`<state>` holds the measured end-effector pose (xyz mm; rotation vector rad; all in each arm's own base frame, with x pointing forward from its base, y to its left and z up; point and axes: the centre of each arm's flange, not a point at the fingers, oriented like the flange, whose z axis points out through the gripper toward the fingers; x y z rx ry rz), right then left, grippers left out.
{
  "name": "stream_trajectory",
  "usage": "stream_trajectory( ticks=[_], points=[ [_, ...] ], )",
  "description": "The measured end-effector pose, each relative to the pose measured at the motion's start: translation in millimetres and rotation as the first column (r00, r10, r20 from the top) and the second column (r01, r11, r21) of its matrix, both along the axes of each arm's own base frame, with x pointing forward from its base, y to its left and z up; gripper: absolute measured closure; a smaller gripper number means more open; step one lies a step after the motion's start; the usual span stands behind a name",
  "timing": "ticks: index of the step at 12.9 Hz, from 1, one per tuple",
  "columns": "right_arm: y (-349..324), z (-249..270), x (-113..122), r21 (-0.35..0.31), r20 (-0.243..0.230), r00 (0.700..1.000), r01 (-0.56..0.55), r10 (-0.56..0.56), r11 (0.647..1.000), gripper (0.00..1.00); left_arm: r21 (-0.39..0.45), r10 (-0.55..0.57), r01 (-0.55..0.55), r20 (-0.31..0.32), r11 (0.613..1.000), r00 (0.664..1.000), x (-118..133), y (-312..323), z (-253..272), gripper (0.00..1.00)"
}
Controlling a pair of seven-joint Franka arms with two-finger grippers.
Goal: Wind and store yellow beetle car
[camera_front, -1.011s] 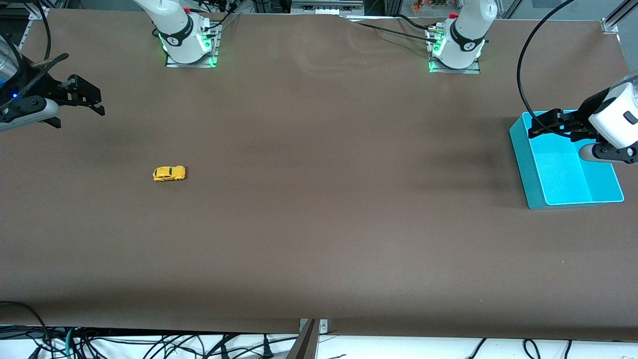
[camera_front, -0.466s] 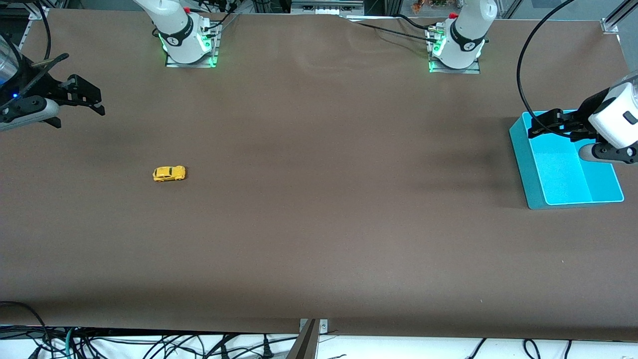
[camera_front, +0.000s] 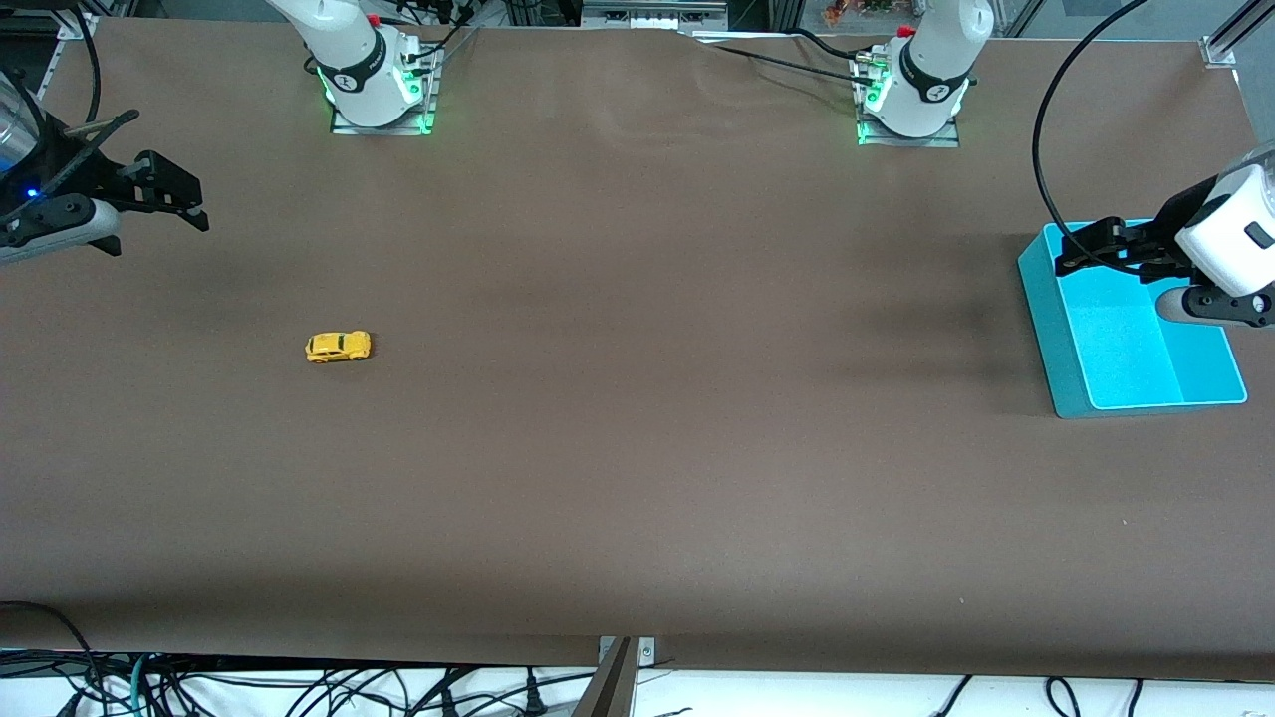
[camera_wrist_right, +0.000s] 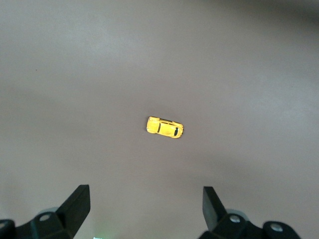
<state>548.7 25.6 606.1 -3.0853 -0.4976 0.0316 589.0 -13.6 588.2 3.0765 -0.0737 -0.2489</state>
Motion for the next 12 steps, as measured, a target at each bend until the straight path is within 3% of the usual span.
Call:
stream_trajectory(
  ticks=[12],
  points=[
    [-5.7, 0.0, -0.1, -0.002, -0.003, 1.0, 0.018, -0.018, 1.0, 0.0, 0.0, 0.0, 0.0, 0.0, 1.0, 1.0, 0.0, -0.2, 0.0, 0.0]
  ],
)
